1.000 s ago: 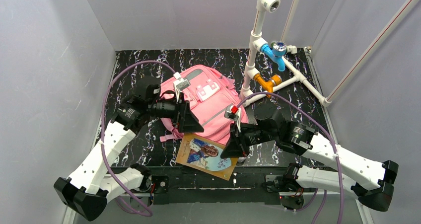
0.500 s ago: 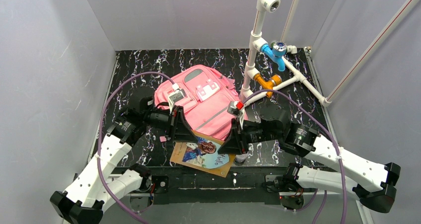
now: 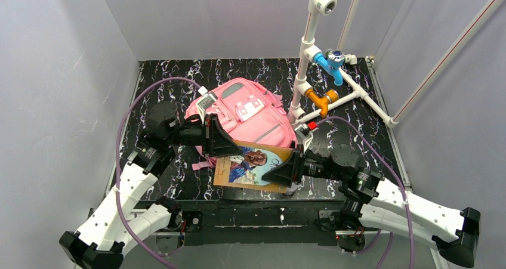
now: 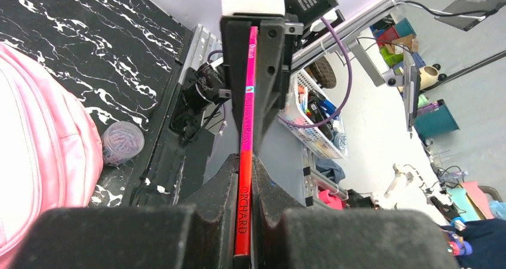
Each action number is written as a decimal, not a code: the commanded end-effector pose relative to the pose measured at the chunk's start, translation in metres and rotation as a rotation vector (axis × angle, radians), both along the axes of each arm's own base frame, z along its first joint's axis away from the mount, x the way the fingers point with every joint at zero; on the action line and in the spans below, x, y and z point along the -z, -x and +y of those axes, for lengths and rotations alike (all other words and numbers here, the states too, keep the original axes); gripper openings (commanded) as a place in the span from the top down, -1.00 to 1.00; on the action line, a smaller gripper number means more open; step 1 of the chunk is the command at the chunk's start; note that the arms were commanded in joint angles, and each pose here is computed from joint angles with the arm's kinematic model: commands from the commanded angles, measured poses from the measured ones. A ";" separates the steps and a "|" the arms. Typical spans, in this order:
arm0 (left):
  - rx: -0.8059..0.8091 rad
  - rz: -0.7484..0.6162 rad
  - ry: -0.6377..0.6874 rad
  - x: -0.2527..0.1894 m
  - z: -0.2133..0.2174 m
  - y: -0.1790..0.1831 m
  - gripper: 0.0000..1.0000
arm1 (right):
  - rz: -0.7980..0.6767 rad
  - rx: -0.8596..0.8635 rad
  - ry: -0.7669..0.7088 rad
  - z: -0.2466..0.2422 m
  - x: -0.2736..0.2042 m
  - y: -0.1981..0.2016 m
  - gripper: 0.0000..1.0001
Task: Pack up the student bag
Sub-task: Pick up the book from the center of the board, then place the book in the student bag.
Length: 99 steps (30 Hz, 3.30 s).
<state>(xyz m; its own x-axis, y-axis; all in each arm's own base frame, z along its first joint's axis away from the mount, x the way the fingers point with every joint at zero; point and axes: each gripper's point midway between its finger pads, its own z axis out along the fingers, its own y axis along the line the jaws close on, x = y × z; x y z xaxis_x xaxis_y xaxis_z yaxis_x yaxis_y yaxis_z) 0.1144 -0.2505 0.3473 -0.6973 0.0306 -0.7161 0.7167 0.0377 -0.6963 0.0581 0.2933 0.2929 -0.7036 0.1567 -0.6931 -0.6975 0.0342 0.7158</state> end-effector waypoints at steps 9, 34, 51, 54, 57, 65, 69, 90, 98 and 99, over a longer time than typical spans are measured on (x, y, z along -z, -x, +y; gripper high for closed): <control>-0.627 0.045 -0.552 0.097 0.064 -0.081 -0.42 | 0.009 0.697 0.426 -0.109 0.013 -0.083 0.97; -0.416 -0.576 -0.964 0.247 -0.091 -0.053 -0.08 | -0.024 0.879 0.354 -0.196 -0.030 -0.069 0.97; -0.654 -0.640 -0.834 0.128 -0.040 -0.072 1.00 | 0.003 0.725 0.442 -0.166 -0.005 -0.057 0.97; -0.533 -0.500 -0.733 0.125 -0.047 -0.056 1.00 | 0.009 0.647 0.454 -0.148 0.006 -0.051 0.97; -0.343 -0.224 -0.599 0.122 -0.065 -0.039 1.00 | 0.012 0.570 0.461 -0.134 0.008 -0.045 0.97; -0.219 0.154 -0.330 0.117 -0.069 -0.057 1.00 | 0.018 0.516 0.484 -0.125 0.012 -0.039 0.97; -0.227 0.261 -0.213 0.106 -0.066 -0.074 1.00 | 0.035 0.471 0.487 -0.123 0.016 -0.031 0.97; -0.558 0.252 -0.329 0.137 -0.038 -0.117 0.63 | 0.331 0.426 0.458 -0.084 0.109 -0.025 0.97; -0.598 0.151 -0.380 0.147 -0.046 -0.137 0.75 | 0.320 0.457 0.510 -0.095 0.111 -0.026 0.97; -0.610 0.098 -0.418 0.149 -0.046 -0.137 0.84 | 0.322 0.455 0.501 -0.095 0.109 -0.026 0.97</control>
<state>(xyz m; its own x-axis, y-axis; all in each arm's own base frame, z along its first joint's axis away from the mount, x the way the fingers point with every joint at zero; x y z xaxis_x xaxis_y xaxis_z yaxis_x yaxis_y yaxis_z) 0.2371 -0.2896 0.1872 -0.8190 -0.1551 -0.5525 0.3426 0.6402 -0.6876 0.0754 0.1916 0.1500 -0.8585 0.1224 -0.4980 -0.2782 0.7046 0.6528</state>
